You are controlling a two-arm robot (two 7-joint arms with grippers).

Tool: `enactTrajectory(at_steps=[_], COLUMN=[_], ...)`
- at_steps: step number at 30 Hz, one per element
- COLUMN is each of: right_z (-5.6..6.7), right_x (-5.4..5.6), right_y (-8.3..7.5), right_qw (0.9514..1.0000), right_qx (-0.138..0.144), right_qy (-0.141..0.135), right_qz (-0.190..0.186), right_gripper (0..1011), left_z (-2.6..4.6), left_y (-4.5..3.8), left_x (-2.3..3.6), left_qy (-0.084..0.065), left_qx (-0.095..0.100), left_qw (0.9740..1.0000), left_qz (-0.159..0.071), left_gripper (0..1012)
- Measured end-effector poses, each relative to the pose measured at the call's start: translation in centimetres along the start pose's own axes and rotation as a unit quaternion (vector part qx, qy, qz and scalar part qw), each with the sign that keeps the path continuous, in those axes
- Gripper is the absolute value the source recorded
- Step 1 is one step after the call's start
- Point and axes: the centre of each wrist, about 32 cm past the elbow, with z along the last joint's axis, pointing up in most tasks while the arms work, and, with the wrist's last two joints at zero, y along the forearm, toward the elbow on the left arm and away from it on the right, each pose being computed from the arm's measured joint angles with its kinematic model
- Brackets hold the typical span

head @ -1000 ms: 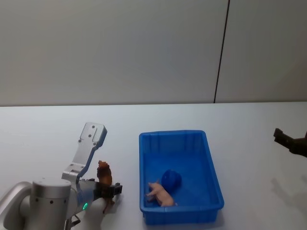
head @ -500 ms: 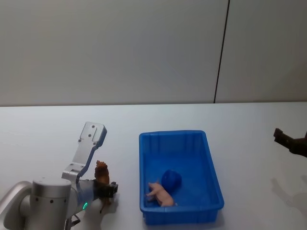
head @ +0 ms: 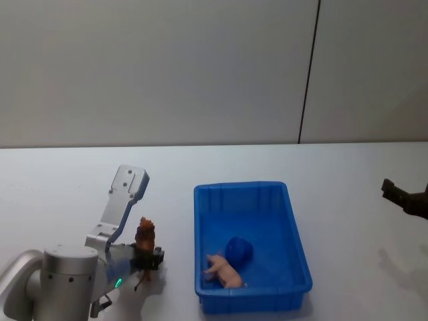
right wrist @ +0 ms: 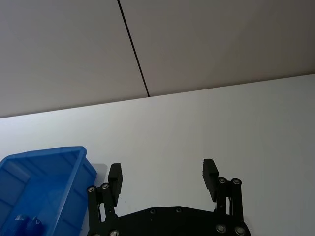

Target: Pick up the two dolls from the table and place them into the box.

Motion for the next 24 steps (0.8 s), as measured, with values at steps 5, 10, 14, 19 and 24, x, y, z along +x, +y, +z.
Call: enactTrajectory(at_steps=[5, 10, 14, 19, 24], right_z=[0.0, 0.0, 0.0, 0.0, 0.0], right_x=[0.0, 0.0, 0.0, 0.0, 0.0], right_y=[0.0, 0.0, 0.0, 0.0, 0.0], right_qw=[1.0000, 1.0000, 1.0000, 1.0000, 1.0000], right_qx=[0.000, 0.000, 0.000, 0.000, 0.000], right_qy=[0.000, 0.000, 0.000, 0.000, 0.000], right_qz=[0.000, 0.000, 0.000, 0.000, 0.000], right_gripper=[1001, 1001, 1001, 1001, 1001], left_z=[0.59, 1.29, 2.13, 3.05, 4.20], left_y=[0.42, 0.84, 1.34, 1.81, 2.32], left_x=[0.05, 0.12, 0.21, 0.32, 0.43], left_qy=[-0.009, -0.019, -0.032, -0.046, -0.062], left_qx=[-0.027, -0.055, -0.086, -0.117, -0.151], left_qw=[0.9996, 0.9983, 0.9957, 0.9916, 0.9850], left_qz=[-0.004, -0.008, -0.016, -0.030, -0.055], left_gripper=[487, 487, 487, 487, 487])
